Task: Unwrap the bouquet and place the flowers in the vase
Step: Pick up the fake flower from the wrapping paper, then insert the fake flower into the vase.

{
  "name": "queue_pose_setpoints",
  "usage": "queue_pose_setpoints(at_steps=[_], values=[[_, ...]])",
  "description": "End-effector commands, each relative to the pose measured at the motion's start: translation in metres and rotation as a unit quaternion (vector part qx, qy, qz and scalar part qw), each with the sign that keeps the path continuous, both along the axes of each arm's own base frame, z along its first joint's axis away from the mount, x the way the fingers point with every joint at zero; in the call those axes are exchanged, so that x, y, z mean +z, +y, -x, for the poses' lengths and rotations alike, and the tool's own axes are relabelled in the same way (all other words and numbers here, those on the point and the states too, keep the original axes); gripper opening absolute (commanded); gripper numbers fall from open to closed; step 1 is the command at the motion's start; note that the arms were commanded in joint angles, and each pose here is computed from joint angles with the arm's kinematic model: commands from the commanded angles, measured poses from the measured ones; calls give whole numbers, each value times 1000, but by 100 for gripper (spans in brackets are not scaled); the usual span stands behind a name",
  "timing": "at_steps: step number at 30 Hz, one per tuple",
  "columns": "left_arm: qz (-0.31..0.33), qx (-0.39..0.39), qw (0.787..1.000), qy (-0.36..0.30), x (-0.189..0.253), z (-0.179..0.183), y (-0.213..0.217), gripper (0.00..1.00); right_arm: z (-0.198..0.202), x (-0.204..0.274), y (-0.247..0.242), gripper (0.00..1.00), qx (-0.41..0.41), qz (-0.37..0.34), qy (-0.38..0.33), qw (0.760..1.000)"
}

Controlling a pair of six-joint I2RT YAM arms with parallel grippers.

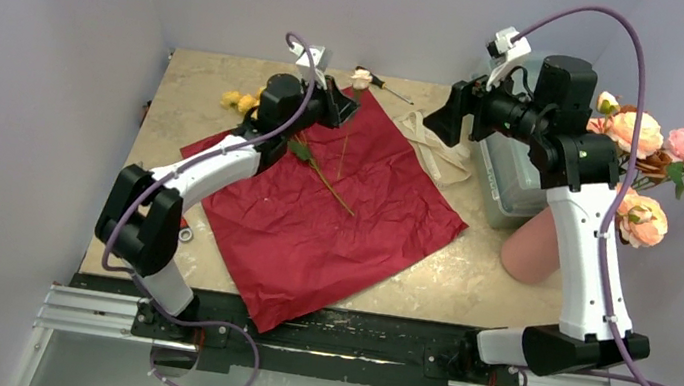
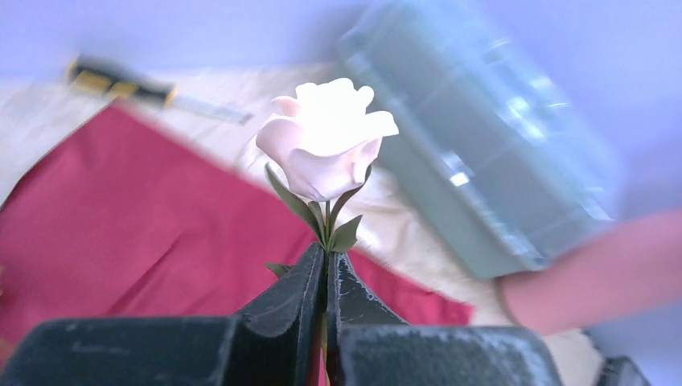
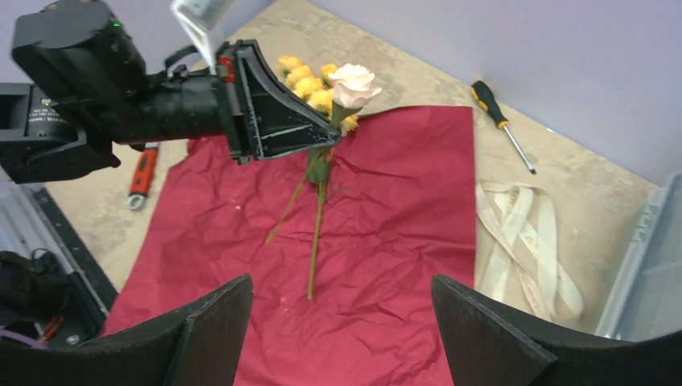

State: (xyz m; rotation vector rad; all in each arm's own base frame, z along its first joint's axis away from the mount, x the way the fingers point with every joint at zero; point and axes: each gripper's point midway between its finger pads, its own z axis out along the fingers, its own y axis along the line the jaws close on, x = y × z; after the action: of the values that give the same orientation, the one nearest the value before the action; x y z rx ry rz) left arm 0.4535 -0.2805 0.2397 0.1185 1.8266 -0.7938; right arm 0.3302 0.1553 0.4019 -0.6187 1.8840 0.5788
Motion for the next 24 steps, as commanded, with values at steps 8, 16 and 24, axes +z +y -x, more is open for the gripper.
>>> queue_pose_setpoints(at_steps=[8,16,24], values=[[217,-293,906,-215,165,108,-52,0,15,33,44,76,109,-108,7,988],[218,-360,877,-231,176,142,-70,0,15,43,60,69,145,-134,14,980],[222,-385,863,-240,185,159,-78,0,15,44,70,55,162,-149,22,975]])
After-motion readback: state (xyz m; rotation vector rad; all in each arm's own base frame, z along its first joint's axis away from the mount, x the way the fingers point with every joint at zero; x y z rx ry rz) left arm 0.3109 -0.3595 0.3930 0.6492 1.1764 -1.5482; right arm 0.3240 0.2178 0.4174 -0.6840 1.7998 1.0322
